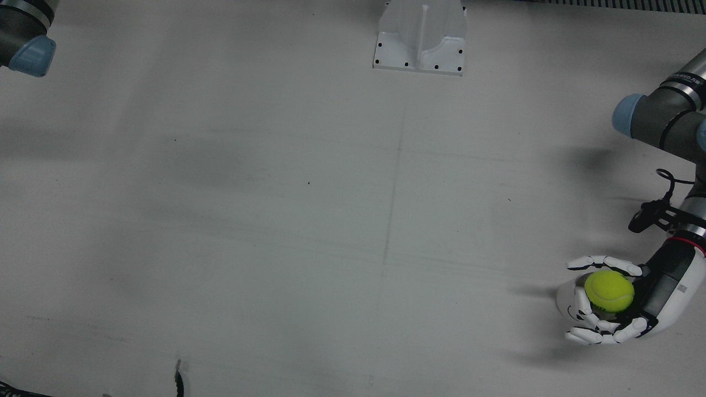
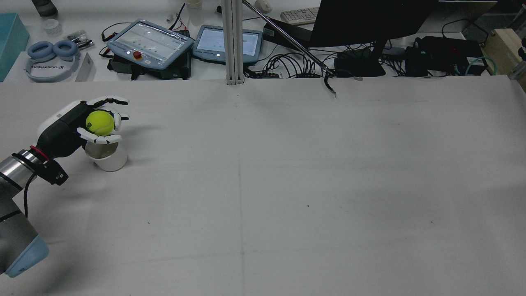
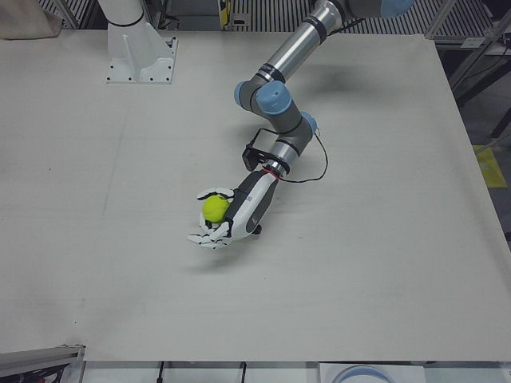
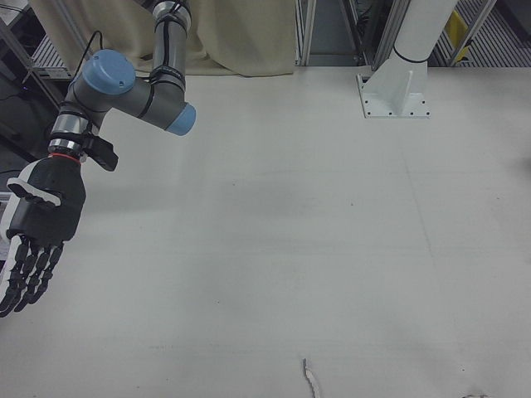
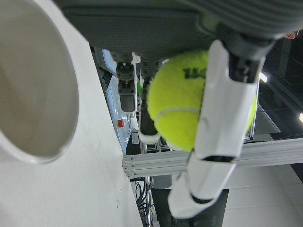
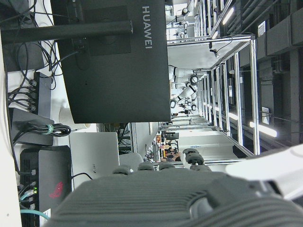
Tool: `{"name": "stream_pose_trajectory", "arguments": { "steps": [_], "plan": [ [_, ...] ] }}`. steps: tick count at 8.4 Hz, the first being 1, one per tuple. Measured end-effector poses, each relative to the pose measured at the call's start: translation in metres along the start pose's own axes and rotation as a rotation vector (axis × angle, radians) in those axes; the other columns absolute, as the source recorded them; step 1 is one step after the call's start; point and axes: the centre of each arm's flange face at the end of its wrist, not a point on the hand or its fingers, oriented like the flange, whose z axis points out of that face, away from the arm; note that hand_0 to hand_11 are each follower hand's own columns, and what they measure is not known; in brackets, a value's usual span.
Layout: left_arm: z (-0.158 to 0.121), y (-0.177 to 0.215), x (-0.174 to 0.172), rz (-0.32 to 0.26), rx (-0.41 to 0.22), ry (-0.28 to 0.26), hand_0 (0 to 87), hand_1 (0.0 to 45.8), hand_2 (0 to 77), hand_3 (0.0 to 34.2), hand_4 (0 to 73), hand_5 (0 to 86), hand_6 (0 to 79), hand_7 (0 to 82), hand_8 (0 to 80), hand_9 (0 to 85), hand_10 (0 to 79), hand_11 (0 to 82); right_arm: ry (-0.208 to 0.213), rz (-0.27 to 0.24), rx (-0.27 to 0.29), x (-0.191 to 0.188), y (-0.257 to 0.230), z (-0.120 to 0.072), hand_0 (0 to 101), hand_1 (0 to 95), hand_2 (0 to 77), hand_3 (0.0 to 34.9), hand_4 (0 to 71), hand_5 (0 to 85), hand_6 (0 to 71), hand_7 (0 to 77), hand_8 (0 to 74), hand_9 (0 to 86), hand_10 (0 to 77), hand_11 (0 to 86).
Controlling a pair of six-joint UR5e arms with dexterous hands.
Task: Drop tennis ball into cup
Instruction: 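Open the left hand fingers to release the ball into the cup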
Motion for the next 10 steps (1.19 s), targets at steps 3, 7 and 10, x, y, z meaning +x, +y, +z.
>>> {"name": "stream_pose_trajectory", "arguments": {
  "steps": [3, 7, 10],
  "plan": [
    [-0.009, -0.007, 0.005, -0.005, 0.002, 0.008, 63.7, 21.8, 8.2, 0.0, 21.3, 25.6, 65.4, 44.7, 49.6, 43.6, 14.2, 22.9, 0.000, 0.000, 0.000, 0.000, 0.000, 0.000, 0, 0.5, 0.5, 0.0, 0.0, 0.0, 0.0, 0.0, 0.0, 0.0, 0.0, 0.5],
    [-0.037, -0.026, 0.008, 0.001, 0.017, 0.004, 63.6, 22.9, 2.2, 0.0, 16.4, 20.7, 57.3, 33.8, 37.1, 24.5, 10.9, 20.2, 0.000, 0.000, 0.000, 0.000, 0.000, 0.000, 0, 0.5, 0.5, 0.0, 0.0, 0.0, 0.0, 0.0, 0.0, 0.0, 0.0, 0.5],
    [-0.038, -0.027, 0.006, 0.006, 0.015, 0.001, 66.0, 22.9, 2.2, 0.0, 16.4, 19.6, 51.8, 35.5, 35.5, 24.0, 12.0, 20.2, 0.000, 0.000, 0.000, 0.000, 0.000, 0.000, 0, 0.5, 0.5, 0.0, 0.0, 0.0, 0.0, 0.0, 0.0, 0.0, 0.0, 0.5]
  ]
}}
